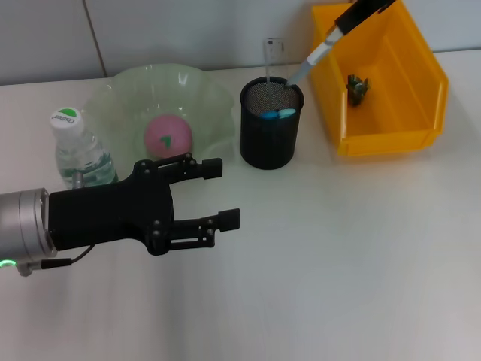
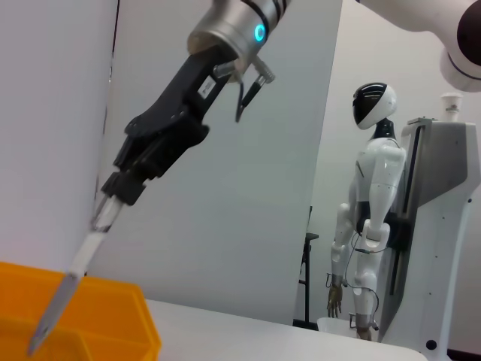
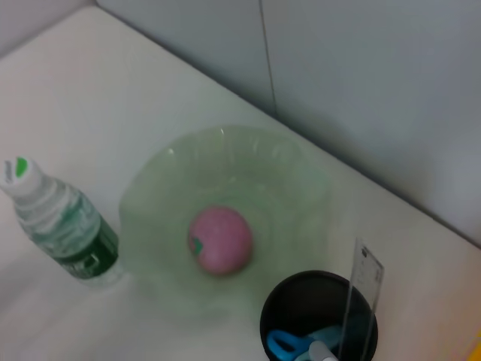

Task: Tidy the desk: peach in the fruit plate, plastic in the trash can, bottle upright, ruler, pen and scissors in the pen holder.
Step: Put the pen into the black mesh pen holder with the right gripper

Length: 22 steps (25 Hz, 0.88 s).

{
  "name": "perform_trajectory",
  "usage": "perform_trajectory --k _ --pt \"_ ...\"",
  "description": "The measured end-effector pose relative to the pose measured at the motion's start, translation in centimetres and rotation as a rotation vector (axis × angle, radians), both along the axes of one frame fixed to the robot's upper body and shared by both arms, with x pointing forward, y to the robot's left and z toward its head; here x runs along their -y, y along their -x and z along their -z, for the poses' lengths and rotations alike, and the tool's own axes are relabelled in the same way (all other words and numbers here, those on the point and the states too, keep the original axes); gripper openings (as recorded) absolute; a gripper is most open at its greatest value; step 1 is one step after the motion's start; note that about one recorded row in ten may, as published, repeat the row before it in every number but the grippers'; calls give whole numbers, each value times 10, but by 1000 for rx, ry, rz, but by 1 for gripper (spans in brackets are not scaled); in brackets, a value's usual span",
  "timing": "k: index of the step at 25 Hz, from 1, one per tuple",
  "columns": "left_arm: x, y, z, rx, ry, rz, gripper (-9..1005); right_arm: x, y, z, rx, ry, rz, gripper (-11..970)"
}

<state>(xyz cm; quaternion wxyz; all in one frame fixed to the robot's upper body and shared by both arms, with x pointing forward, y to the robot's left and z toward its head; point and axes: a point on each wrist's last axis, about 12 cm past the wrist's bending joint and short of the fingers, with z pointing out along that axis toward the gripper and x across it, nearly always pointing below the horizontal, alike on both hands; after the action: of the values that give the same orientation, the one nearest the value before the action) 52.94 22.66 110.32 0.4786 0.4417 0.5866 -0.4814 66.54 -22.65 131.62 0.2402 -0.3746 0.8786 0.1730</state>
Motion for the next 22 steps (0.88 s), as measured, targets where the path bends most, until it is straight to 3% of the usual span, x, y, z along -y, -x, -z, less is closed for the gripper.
perform_trajectory --k 12,22 --pt "2 8 7 -22 8 -1 791 -50 -20 35 35 138 -22 186" --pt "1 12 9 -33 15 3 791 -68 -24 58 51 153 -31 208"
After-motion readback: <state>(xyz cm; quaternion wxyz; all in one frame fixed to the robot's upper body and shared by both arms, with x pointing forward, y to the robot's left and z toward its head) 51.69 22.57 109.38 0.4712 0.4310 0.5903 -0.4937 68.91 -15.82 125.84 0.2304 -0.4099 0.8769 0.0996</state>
